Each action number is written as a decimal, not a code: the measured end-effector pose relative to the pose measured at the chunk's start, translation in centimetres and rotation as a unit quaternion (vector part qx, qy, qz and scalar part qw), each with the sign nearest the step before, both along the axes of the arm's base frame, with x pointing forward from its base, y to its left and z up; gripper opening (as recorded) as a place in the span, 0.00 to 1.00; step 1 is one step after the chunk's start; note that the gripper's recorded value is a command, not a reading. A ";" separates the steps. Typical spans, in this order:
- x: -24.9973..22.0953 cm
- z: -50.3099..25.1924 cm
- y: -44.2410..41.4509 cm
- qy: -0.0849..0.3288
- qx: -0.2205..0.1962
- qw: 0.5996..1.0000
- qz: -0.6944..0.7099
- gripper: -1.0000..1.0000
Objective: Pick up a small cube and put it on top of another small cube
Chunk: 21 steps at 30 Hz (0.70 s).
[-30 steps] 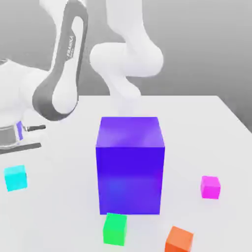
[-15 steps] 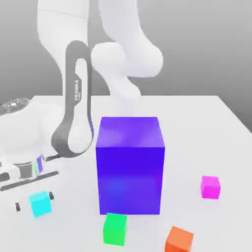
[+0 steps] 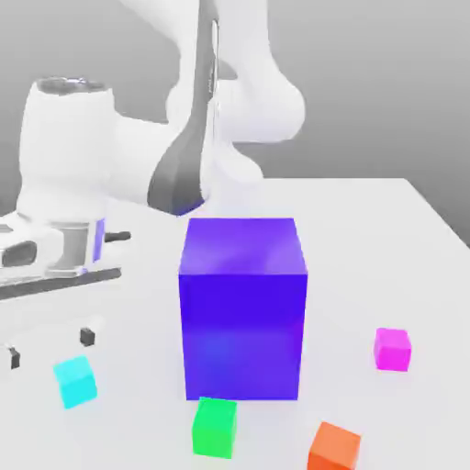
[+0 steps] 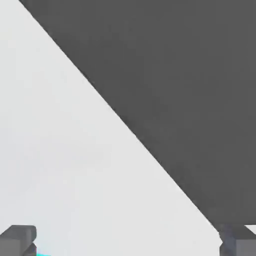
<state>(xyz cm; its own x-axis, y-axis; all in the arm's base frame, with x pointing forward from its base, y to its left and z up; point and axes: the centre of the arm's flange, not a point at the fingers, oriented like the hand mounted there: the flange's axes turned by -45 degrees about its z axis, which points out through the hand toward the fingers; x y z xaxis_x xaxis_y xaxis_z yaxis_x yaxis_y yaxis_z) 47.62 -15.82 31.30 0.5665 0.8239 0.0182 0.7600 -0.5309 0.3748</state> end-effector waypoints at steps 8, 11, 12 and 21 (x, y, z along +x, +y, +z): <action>1.8 0.5 9.2 -0.019 0.005 0.998 0.068 1.00; 1.2 -1.7 18.4 0.002 0.024 0.992 0.125 1.00; 0.5 -2.5 21.6 0.012 0.032 0.989 0.143 1.00; -12.2 -10.2 38.1 0.136 0.065 0.966 0.212 1.00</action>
<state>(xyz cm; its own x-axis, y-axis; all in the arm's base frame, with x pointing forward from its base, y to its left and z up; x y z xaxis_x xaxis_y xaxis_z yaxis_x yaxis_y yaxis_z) 35.39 22.29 21.08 0.1777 0.9835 0.0348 0.9803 -0.1800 0.0810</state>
